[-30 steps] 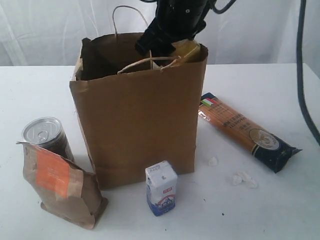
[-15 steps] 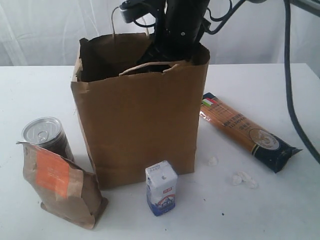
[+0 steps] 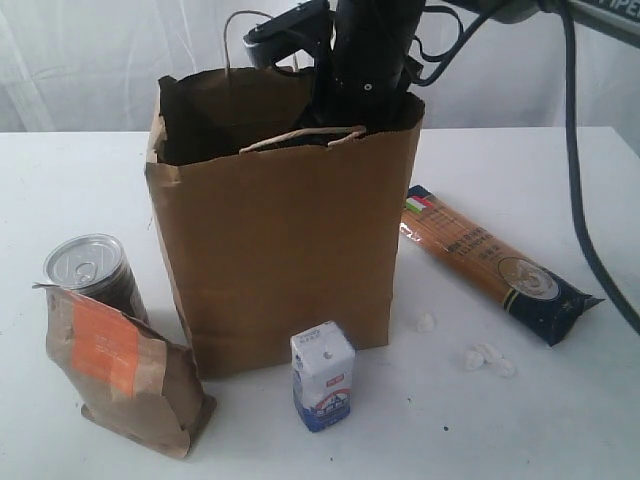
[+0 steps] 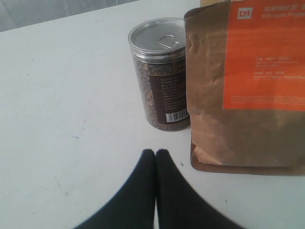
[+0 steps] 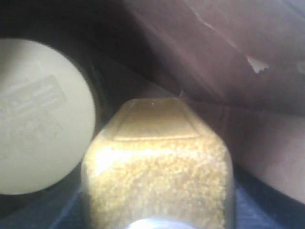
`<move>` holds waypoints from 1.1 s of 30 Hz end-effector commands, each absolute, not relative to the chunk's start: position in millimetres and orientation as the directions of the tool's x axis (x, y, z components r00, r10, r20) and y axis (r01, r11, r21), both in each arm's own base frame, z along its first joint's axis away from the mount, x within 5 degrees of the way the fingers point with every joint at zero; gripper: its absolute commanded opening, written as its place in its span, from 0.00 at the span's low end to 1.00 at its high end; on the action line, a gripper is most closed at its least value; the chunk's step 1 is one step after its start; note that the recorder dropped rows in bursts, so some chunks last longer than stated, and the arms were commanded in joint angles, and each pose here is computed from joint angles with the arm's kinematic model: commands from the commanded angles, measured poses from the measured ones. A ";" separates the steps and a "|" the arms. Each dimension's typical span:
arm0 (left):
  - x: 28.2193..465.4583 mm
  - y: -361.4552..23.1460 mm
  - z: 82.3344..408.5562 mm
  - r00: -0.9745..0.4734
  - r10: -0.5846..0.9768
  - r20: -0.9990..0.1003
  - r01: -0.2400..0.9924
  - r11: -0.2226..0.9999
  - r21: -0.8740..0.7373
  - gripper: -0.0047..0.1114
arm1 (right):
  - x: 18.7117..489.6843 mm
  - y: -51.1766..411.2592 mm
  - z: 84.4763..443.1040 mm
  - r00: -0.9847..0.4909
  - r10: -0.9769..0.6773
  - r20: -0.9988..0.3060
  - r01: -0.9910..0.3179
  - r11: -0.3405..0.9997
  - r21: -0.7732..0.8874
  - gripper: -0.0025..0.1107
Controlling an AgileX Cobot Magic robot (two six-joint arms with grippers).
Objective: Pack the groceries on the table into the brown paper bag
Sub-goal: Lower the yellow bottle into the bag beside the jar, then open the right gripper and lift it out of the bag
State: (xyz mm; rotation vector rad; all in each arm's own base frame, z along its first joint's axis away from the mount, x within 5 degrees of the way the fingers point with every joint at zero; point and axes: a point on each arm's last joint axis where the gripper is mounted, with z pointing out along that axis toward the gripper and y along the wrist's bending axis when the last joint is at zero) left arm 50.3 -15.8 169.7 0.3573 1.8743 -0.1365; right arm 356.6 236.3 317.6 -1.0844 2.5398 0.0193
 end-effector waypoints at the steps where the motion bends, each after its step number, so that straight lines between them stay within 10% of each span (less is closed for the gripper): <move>1: 50.2 -15.6 168.9 -0.288 0.173 -0.942 0.308 0.948 0.080 0.04 | 353.9 236.1 327.9 -0.617 -0.684 -0.390 -0.700 0.703 -0.125 0.69; 4: 50.2 -15.6 168.9 -0.288 0.173 -0.942 0.308 0.948 0.080 0.04 | 353.6 236.6 327.8 -0.618 -0.682 -0.392 -0.701 0.704 -0.118 0.83; 15: 50.2 -15.6 168.9 -0.288 0.173 -0.942 0.308 0.948 0.080 0.04 | 346.7 240.9 334.3 -0.612 -0.674 -0.413 -0.711 0.698 -0.086 0.84; 33: 50.2 -15.6 168.9 -0.288 0.173 -0.942 0.308 0.948 0.080 0.04 | 283.4 207.7 461.8 -0.398 -0.480 -0.782 -0.659 0.742 -0.120 0.80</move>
